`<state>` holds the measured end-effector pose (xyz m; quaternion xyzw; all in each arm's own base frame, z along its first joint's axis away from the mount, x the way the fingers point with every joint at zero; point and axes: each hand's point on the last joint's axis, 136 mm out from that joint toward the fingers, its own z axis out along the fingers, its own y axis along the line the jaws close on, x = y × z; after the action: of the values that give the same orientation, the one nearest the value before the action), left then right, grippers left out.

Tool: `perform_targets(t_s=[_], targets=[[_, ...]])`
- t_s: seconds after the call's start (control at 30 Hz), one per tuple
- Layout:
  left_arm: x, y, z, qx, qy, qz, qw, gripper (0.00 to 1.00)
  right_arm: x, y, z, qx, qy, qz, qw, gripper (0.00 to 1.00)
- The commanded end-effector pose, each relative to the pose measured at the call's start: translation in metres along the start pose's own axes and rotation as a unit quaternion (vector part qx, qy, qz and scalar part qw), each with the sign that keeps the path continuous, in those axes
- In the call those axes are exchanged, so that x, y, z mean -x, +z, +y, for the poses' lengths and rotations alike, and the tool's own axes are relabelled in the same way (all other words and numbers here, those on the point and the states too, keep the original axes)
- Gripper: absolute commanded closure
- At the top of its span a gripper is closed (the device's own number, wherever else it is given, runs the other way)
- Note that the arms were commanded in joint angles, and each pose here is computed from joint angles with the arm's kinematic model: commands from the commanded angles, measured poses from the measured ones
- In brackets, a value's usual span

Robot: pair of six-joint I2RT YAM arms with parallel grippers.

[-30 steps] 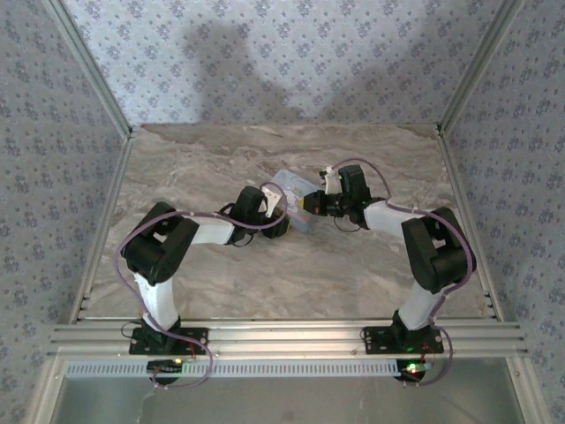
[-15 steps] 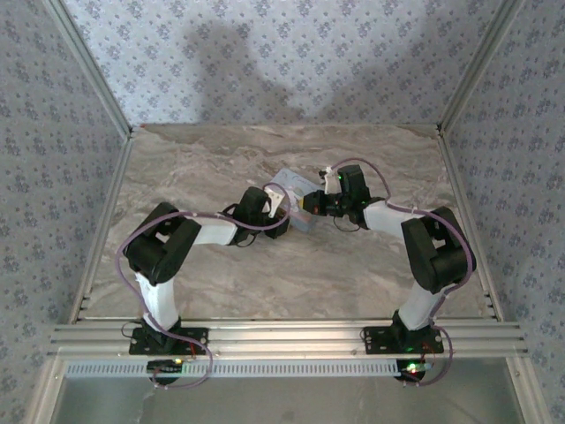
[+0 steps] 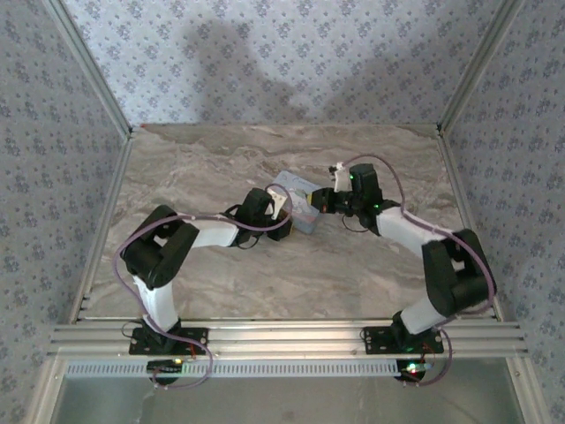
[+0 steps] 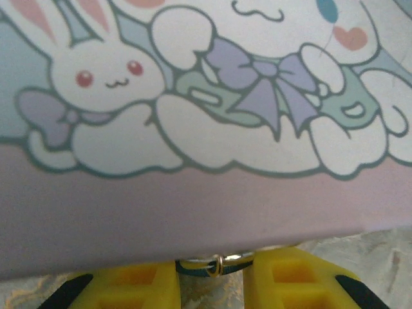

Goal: Unlock a padlock with a key

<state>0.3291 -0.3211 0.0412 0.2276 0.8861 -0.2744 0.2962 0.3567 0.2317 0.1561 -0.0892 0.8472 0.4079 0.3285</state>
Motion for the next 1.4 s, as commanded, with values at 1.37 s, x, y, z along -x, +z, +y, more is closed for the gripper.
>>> perform_targets(t_s=[1.37], targets=[[0.046, -0.034, -0.062, -0.098, -0.24, 0.052, 0.965, 0.78, -0.108, 0.011, -0.017, -0.074, -0.168, -0.022, 0.983, 1.0]])
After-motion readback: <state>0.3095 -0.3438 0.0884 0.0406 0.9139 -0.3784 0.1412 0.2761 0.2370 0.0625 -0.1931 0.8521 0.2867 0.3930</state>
